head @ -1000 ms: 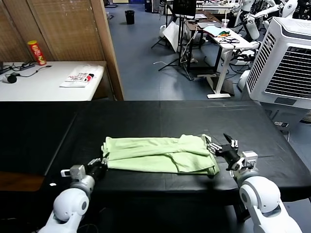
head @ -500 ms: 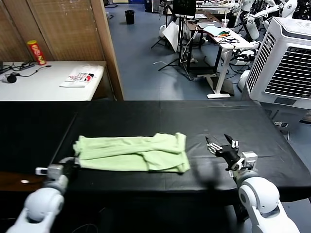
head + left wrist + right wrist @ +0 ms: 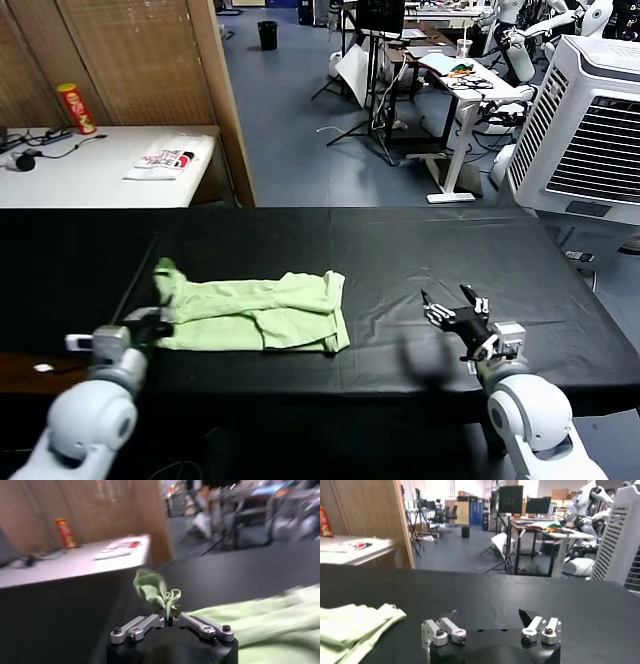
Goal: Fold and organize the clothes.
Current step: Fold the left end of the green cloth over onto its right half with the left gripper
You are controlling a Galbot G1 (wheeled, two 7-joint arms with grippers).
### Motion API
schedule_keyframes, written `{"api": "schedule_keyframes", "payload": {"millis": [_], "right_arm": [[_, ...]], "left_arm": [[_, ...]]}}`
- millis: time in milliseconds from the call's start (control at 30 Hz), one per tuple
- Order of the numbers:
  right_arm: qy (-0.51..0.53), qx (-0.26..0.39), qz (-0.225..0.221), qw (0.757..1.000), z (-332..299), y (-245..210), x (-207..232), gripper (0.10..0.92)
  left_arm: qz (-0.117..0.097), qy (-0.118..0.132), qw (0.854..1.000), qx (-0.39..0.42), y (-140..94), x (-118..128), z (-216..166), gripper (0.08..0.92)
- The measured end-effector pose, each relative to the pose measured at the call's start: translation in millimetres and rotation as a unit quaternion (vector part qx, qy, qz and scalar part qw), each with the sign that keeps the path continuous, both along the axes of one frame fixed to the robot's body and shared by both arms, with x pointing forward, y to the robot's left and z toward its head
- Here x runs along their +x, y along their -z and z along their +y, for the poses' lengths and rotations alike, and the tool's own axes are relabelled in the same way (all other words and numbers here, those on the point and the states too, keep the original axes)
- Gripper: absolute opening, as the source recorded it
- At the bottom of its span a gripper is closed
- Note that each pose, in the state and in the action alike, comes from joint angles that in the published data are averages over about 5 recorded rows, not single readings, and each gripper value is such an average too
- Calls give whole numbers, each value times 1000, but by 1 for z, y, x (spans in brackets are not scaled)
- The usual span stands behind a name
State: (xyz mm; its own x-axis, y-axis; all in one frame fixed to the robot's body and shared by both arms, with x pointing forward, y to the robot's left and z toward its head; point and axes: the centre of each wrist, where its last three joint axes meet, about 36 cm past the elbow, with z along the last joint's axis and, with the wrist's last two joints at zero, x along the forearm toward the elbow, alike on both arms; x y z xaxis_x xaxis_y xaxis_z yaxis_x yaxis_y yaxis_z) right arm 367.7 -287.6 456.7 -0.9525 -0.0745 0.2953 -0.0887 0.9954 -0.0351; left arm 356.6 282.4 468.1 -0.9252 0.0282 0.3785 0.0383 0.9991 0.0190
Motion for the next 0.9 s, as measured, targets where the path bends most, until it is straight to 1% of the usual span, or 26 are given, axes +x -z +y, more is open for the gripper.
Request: {"api": "schedule_keyframes", "payload": {"millis": [200, 367, 633, 900], "right_arm": [[13, -1, 4, 1000, -3, 3, -6, 798], [18, 0, 7, 1000, -1, 6, -9, 798], [18, 1, 11, 1000, 2, 10, -9, 798], [12, 4, 13, 1000, 8, 13, -5, 798]], "left_arm": [[6, 51, 996, -70, 9, 6, -60, 161], [8, 74, 991, -110, 13, 15, -95, 161], [6, 98, 985, -144, 12, 25, -127, 161], [12, 104, 982, -159, 19, 27, -144, 161]]}}
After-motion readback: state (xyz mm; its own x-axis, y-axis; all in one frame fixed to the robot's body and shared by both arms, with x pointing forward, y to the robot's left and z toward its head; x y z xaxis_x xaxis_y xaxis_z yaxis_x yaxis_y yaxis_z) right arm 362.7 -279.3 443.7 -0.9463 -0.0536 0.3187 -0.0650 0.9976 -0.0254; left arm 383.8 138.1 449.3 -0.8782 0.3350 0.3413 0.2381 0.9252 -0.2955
